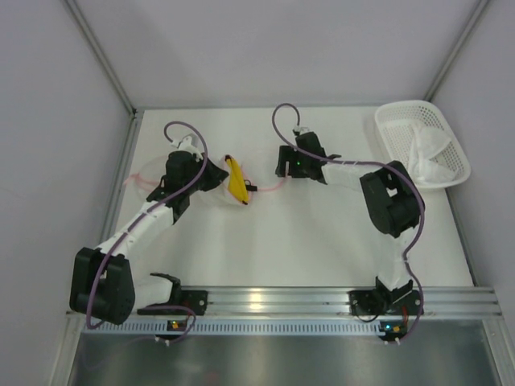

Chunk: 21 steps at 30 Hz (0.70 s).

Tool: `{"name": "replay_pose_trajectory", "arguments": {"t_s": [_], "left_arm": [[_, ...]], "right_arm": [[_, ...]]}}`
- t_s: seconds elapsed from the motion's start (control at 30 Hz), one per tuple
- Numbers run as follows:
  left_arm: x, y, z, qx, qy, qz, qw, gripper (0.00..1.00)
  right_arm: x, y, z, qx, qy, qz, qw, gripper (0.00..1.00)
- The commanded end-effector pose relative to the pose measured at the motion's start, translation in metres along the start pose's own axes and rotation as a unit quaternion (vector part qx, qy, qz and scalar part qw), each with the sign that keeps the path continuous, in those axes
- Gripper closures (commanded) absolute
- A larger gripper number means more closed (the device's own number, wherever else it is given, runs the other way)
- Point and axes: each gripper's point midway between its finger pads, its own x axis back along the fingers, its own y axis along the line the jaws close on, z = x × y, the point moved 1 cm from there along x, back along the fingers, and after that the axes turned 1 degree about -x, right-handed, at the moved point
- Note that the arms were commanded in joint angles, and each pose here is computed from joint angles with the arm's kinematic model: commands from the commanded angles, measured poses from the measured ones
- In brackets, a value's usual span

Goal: Place the bra in the laundry bag and zip it closed
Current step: Close the laundry bag at the center of the board.

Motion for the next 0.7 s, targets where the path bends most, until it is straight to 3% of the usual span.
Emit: {"name": "replay_pose_trajectory", "arguments": {"t_s": [0.0, 0.13, 0.23, 0.27, 0.33, 0.37, 0.4, 0.53, 0.67], "left_arm": [[0.005, -0.011, -0.016, -0.02, -0.032, 0.027, 0.999, 1.0], [0.004, -0.012, -0.017, -0.021, -0.031, 0.03, 0.999, 1.0], [0.003, -0.013, -0.015, -0.019, -0.027, 0.032, 0.999, 1.0], [0.003, -0.012, -0.016, -0.019, -0.028, 0.031, 0.999, 1.0], [0.003, -0.011, -0.016, -0.02, -0.029, 0.03, 0.999, 1.0], [0.004, -0.012, -0.017, -0.021, -0.029, 0.031, 0.999, 1.0], [0.004, -0.012, -0.017, -0.023, -0.029, 0.031, 0.999, 1.0], [0.005, -0.015, -0.02, -0.019, -0.028, 0.033, 0.999, 1.0], [0.008, -0.033, -0.03, -0.001, -0.026, 0.059, 0.998, 1.0]], "right_arm": [[-0.01, 0.007, -0.017, -0.004, -0.019, 0.006, 1.0, 0.25], [-0.023, 0.005, -0.017, -0.009, -0.025, 0.005, 1.0, 0.35], [-0.027, 0.013, -0.024, -0.019, -0.039, -0.015, 0.999, 0.53], [-0.029, 0.018, -0.025, -0.021, -0.04, -0.026, 0.999, 0.64], [-0.029, 0.022, -0.029, -0.024, -0.043, -0.034, 0.998, 0.76], [-0.029, 0.024, -0.03, -0.022, -0.044, -0.035, 0.998, 0.92], [-0.027, 0.024, -0.034, -0.015, -0.045, -0.034, 0.998, 1.0], [0.006, 0.022, -0.067, 0.023, -0.086, 0.001, 0.996, 1.0], [0.092, 0.022, -0.13, 0.06, -0.178, 0.045, 0.981, 1.0]]}}
